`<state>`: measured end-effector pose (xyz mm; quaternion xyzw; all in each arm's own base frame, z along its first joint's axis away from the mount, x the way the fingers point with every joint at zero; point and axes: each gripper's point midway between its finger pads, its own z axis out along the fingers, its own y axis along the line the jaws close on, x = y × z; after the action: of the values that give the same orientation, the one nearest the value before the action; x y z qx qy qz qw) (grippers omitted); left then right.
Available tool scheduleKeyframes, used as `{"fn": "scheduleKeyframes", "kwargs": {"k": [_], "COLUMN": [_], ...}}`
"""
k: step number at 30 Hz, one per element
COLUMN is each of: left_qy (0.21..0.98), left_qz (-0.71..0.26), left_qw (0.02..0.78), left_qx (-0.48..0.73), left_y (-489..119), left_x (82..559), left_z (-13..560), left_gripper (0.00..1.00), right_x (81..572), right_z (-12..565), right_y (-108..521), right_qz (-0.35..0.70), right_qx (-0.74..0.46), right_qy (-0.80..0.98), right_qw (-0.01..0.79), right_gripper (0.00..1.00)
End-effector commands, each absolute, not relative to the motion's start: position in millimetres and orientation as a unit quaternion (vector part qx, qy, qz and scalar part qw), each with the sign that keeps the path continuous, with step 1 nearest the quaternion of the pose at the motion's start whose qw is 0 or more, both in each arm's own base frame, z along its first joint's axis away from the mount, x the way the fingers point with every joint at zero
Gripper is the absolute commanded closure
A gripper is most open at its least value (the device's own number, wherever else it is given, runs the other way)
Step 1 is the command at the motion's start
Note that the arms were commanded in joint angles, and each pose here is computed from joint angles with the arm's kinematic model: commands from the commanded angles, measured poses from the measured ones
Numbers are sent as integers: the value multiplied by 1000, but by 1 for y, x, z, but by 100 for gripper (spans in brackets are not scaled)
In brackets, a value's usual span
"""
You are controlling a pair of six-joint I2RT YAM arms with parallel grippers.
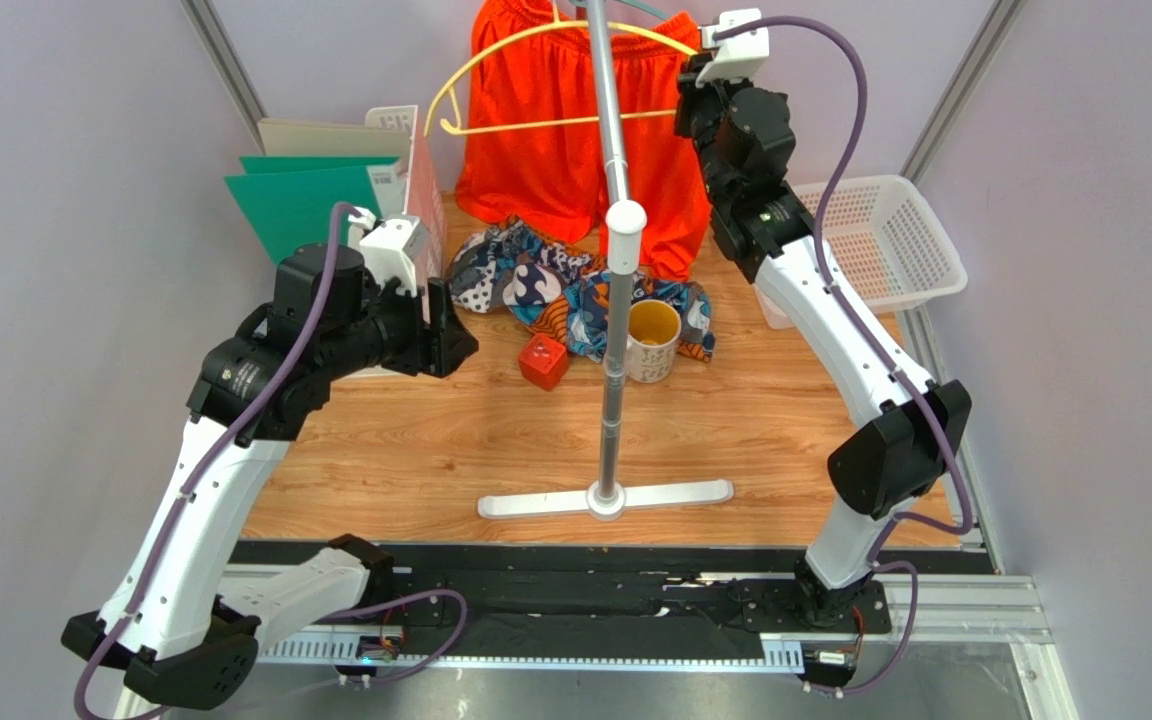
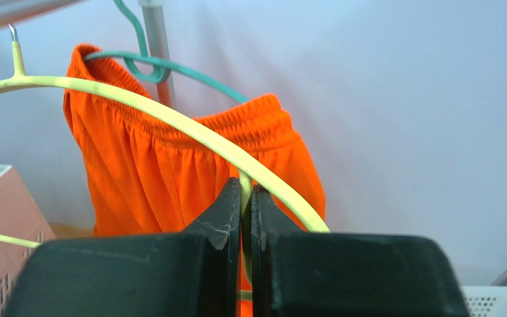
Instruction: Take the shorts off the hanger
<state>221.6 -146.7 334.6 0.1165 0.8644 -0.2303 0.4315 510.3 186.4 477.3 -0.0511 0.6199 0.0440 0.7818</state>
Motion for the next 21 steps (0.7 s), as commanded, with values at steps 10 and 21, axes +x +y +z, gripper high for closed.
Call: {"fn": "scheduleKeyframes", "kwargs": {"k": [10,21], "left_qy": [855,853], "left_qz": [-210,-218], "left_qw": [455,452], "left_qx": [136,140], "left_y": [-143,-148], "left_x": [226,225], "left_z": [342,344], "left_gripper": [33,32], "right_x": [527,525], "right_z": [518,478], "right_y": [151,140], "right_qz": [42,34], "right_qx": [44,49], "right_qy": [577,599], "right_qw": [815,799], "right_gripper": [100,92]}}
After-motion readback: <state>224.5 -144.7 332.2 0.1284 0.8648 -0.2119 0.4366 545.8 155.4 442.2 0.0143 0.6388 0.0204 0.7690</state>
